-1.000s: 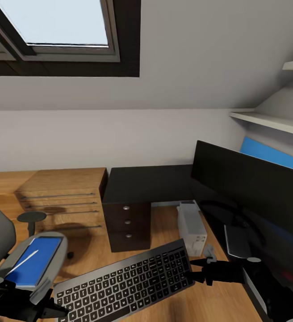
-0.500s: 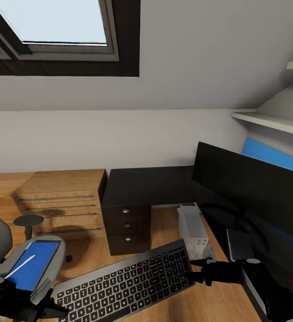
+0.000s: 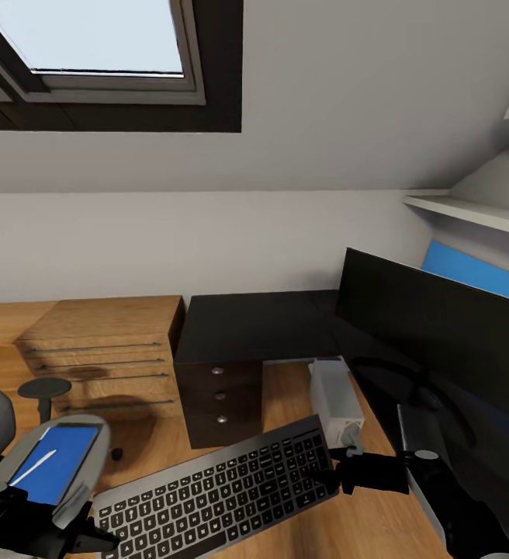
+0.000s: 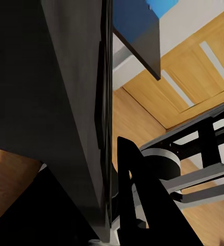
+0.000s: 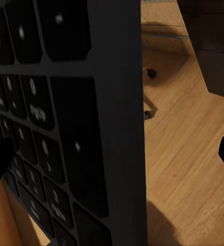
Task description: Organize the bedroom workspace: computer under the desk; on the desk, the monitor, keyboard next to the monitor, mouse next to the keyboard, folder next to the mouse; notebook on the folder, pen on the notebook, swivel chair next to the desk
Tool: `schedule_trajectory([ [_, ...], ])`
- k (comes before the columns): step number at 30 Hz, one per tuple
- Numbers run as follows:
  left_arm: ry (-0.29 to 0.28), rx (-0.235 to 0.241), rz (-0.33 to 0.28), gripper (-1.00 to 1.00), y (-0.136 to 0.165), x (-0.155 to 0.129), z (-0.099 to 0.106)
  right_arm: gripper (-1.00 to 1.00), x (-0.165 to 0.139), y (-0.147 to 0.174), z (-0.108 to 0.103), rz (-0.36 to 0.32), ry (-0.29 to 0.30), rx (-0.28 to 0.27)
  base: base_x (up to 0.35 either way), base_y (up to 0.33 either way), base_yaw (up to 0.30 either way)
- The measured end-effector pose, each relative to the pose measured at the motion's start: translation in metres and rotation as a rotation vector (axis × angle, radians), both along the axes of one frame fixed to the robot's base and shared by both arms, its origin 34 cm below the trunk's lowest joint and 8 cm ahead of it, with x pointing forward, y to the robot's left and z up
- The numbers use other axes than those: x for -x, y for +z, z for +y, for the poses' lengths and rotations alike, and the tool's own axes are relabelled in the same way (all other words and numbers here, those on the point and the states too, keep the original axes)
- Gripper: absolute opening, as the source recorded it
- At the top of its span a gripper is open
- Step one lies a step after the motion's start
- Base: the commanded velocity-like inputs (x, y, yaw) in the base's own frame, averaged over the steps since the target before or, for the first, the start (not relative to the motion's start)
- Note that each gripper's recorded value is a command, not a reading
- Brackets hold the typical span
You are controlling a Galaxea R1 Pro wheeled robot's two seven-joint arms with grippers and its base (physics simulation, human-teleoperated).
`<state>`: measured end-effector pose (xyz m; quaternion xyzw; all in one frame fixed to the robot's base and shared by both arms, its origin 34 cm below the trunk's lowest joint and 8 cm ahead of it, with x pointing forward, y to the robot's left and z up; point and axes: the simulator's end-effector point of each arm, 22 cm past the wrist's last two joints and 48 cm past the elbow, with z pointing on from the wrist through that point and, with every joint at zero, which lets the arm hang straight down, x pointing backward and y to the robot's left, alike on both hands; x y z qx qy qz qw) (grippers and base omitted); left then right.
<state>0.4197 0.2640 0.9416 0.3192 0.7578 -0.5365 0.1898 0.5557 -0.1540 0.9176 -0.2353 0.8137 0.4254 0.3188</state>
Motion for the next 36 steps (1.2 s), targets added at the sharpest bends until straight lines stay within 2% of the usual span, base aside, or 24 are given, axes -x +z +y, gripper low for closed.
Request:
schedule_trajectory([
  [36, 0.001, -0.002, 0.004, -1.00, -0.0005, 0.0001, 0.0004, 1.00, 0.0004, -0.0009, 0.0014, 0.000, 0.003, 0.003, 0.002, 0.000, 0.000],
])
